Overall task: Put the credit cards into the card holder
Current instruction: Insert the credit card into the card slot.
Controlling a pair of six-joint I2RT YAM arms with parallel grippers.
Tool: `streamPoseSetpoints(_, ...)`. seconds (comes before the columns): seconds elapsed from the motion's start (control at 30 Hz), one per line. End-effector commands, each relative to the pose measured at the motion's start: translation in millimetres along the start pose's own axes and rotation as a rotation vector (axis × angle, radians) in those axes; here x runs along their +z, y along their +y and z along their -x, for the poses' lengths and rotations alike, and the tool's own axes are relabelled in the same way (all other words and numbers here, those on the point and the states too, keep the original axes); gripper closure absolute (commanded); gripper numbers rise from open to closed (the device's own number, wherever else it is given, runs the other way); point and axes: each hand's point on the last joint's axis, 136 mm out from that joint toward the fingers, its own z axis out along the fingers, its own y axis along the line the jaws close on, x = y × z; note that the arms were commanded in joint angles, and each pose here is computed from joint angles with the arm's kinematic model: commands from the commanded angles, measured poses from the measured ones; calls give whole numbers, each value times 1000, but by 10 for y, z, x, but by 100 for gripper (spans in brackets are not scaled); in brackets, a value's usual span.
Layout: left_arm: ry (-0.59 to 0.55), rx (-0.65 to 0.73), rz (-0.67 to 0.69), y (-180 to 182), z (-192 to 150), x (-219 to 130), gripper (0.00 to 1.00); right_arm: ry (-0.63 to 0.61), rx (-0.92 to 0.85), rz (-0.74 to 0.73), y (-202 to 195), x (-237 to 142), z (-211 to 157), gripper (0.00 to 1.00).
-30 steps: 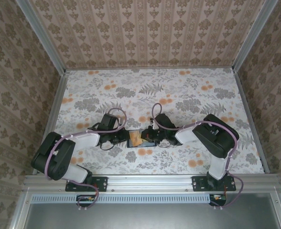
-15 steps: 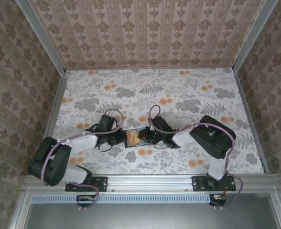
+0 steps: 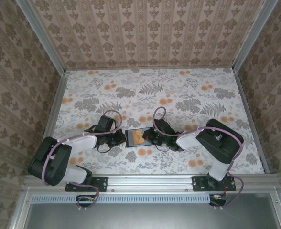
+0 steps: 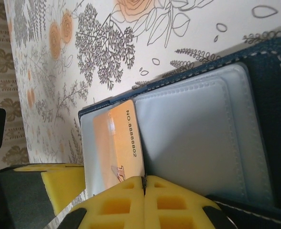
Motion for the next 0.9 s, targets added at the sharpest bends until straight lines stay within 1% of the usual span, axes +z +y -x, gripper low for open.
streamPoseSetpoints(0.0,52,-40,4,63,-121,60,95,-75,21,-66,-141,-8,52,100)
streamPoseSetpoints(0.13,50,-33,1,48,-124,74,96,-61,5,-29,2,90,18,100)
streamPoseSetpoints(0.27,52,-38,11,64,-134,70,97,-30,-3,5,115,173,-95,100)
streamPoseSetpoints(0.37,48,-40,30,109,-126,71,98,18,-28,23,189,239,-199,100)
streamPoseSetpoints(0.53,36,-26,63,162,-74,56,98,115,-80,36,186,301,-367,100)
streamPoseSetpoints(0.7,36,-15,92,243,-13,11,99,187,-112,2,58,301,-480,100)
streamPoseSetpoints(0.77,15,-27,92,281,57,-4,100,216,-110,26,80,336,-494,100)
streamPoseSetpoints(0.87,24,-21,84,254,109,-2,99,235,-135,45,160,350,-434,100)
